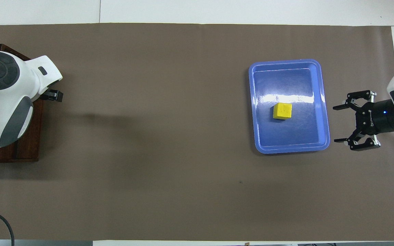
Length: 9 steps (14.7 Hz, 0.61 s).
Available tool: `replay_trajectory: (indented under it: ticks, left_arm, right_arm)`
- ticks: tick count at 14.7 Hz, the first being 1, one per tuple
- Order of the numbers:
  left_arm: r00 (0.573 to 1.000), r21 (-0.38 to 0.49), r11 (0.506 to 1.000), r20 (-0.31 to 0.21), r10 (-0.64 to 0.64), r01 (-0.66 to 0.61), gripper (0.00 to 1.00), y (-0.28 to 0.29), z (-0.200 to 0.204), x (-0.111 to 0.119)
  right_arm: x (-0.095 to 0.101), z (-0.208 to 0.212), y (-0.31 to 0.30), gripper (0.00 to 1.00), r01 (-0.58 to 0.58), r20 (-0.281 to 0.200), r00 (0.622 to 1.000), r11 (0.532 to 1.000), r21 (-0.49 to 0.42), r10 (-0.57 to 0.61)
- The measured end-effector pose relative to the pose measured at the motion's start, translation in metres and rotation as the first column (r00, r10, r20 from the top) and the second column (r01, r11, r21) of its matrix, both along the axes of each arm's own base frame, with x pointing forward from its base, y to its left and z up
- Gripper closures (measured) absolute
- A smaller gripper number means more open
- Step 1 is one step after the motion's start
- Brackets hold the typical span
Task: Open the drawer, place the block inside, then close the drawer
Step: 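Pull the drawer handle open with the left gripper while the right gripper reaches the tray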
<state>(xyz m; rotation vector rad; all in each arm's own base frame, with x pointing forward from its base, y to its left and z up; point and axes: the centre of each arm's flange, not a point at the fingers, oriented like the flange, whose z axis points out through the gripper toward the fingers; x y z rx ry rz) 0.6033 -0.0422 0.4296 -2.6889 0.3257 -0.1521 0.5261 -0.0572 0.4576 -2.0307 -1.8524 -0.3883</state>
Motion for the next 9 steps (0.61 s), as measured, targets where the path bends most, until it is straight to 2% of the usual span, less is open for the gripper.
replay_trajectory:
  ticks: [4, 9]
  left_arm:
    - [0.998, 0.089, 0.994, -0.006, -0.061, 0.061, 0.00, 0.006, -0.021, 0.008]
    - [0.998, 0.084, 0.995, -0.018, -0.056, 0.058, 0.00, 0.019, -0.042, 0.007]
  right_arm:
    - [0.008, -0.043, -0.008, 0.00, -0.072, 0.058, 0.996, 0.989, 0.128, 0.065]
    - [0.010, -0.073, -0.006, 0.00, -0.085, 0.126, 0.990, 0.972, 0.219, 0.058]
